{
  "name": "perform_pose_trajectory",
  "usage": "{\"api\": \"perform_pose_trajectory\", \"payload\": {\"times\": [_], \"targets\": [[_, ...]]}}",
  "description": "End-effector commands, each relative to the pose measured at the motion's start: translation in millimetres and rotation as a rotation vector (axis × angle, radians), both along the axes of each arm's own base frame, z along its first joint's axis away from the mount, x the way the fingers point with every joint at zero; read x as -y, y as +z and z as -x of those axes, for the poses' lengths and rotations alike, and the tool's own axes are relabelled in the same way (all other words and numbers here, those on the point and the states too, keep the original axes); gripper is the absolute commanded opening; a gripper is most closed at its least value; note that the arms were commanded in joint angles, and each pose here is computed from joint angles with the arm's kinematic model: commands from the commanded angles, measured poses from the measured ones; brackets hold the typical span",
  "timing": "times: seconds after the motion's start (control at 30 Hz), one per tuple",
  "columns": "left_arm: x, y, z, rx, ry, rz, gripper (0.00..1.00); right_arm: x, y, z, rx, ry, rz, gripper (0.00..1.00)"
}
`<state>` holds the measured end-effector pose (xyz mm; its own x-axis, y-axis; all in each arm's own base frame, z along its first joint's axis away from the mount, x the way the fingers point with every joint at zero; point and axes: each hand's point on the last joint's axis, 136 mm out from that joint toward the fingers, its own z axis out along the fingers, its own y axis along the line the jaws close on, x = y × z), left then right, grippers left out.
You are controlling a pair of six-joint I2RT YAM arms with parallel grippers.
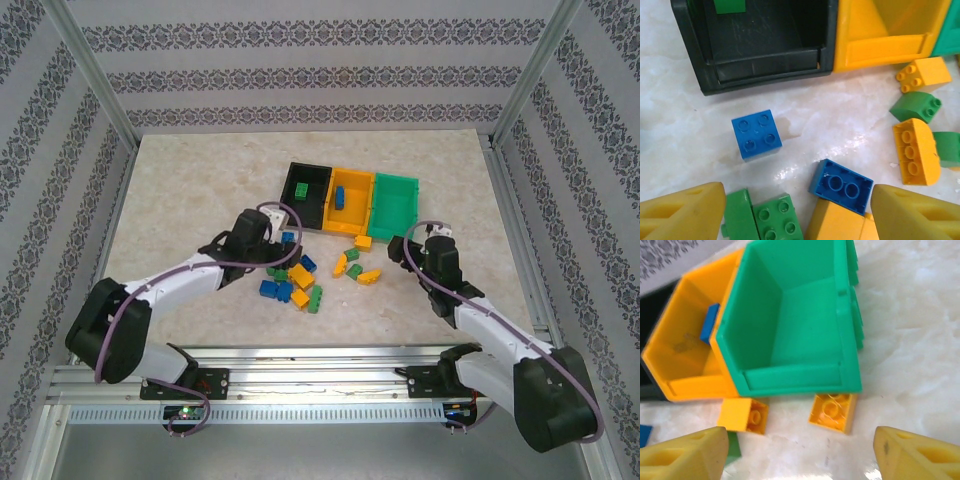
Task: Sort the legos into containers by color
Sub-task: Pick up the lego from the middle-right of the table.
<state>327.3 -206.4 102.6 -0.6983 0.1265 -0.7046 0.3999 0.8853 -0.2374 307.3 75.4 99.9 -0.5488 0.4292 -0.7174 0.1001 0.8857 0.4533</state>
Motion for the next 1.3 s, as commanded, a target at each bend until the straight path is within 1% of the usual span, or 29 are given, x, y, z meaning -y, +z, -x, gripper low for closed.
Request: {"api": "perform_pose_trajectory", "payload": {"times": [0.0,0.03,0.07,0.2,0.3,0.4,0.47,0.6,0.7,0.8,0.93,1.07,1.2,1.27], "targets": [[17.5,22.1,-7.5,0.12,-0.038,0.132,0.76,6.3,-22.7,18.5,-0.124,-0.035,0.019,0.72],[18.8,20.7,-6.8,0.127,-0.045,0.142,0.76,7.9,-27.9,21.7,-0.149,-0.042,0.026,0.7],[20.9,17.9,-4.8,0.131,-0.06,0.154,0.76,5.8,-21.9,17.6,-0.149,-0.042,0.023,0.68],[27.1,5.7,3.5,0.118,-0.093,0.206,0.76,-0.9,-27.6,14.5,-0.202,-0.037,0.06,0.67],[36.3,10.3,10.0,0.098,-0.121,0.285,0.76,-10.6,-30.3,6.7,-0.233,-0.015,0.093,0.66],[39.6,11.9,13.5,0.091,-0.13,0.324,0.76,-14.2,-33.2,-3.9,-0.258,-0.015,0.129,0.66],[38.3,7.6,15.0,0.078,-0.126,0.321,0.76,-9.8,-38.6,-9.1,-0.286,-0.032,0.158,0.66],[36.5,16.7,16.8,0.098,-0.136,0.308,0.76,6.2,-49.3,-8.4,-0.383,-0.079,0.271,0.66],[30.8,23.1,18.5,0.122,-0.121,0.295,0.76,6.9,-56.9,-8.5,-0.4,-0.081,0.269,0.67],[28.3,27.2,19.7,0.141,-0.115,0.302,0.76,-3.6,-60.6,-14.9,-0.403,-0.051,0.236,0.67],[30.7,25.8,19.6,0.128,-0.119,0.312,0.76,-15.4,-66.2,-26.0,-0.426,-0.023,0.223,0.66],[35.2,21.9,19.9,0.103,-0.132,0.326,0.76,-11.1,-68.7,-36.4,-0.436,-0.04,0.251,0.67],[37.2,20.8,19.9,0.093,-0.141,0.325,0.76,4.1,-73.9,-39.2,-0.454,-0.082,0.246,0.63],[38.2,20.8,19.8,0.089,-0.144,0.328,0.76,5.5,-74.1,-40.6,-0.456,-0.084,0.24,0.59]]}}
